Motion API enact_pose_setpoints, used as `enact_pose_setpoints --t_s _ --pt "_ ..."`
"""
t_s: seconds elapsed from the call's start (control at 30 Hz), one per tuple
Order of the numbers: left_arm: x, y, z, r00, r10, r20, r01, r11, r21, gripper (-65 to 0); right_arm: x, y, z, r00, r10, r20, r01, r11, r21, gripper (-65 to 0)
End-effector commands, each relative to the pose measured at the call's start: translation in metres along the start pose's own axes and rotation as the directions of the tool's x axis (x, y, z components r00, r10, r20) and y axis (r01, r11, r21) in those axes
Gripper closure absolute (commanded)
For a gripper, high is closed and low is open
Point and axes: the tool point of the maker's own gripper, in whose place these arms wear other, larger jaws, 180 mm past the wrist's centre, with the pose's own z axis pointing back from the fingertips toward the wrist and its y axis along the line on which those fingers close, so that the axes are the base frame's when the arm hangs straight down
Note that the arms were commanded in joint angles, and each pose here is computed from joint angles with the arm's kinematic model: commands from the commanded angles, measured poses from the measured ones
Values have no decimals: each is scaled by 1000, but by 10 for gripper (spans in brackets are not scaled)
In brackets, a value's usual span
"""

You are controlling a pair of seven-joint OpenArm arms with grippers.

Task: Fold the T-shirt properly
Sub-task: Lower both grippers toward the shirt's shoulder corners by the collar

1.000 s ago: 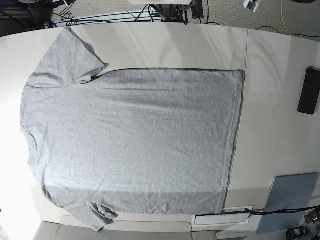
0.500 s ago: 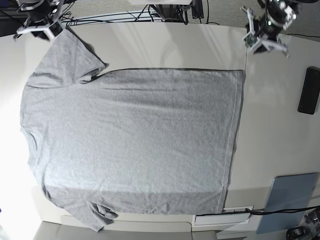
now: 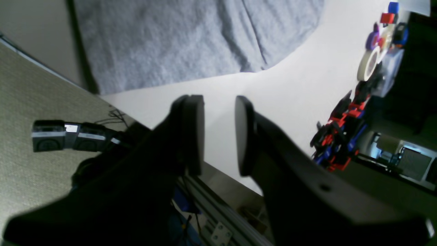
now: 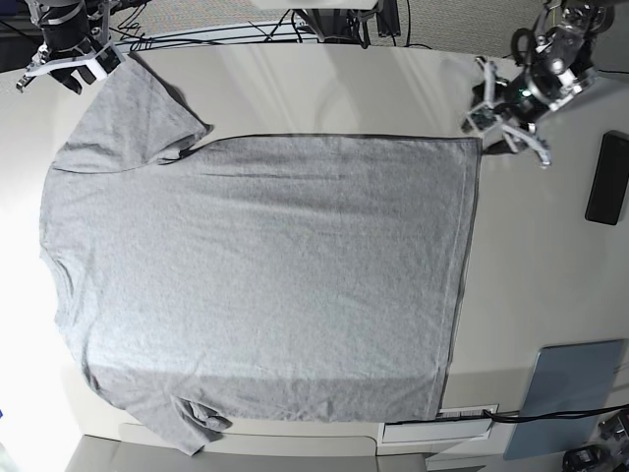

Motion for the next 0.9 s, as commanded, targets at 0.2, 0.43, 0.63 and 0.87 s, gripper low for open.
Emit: enact_pose_setpoints --t_s 0.2,0.43,0.63,0.87 --pt "-7 11 -26 991 -107 -75 113 991 77 -275 -3 -11 3 999 48 -23 -49 997 -51 -162" --pt "-27 19 -43 979 -150 -136 160 985 61 -275 -2 -12 3 999 50 -20 -51 997 -55 -162" --pt "-36 21 -48 976 -157 -149 163 986 26 -273 0 -12 3 999 50 -9 -50 997 -57 -162" --pt "-40 1 -48 971 -185 -150 172 981 -94 0 12 -13 2 997 53 58 -50 997 -60 -161"
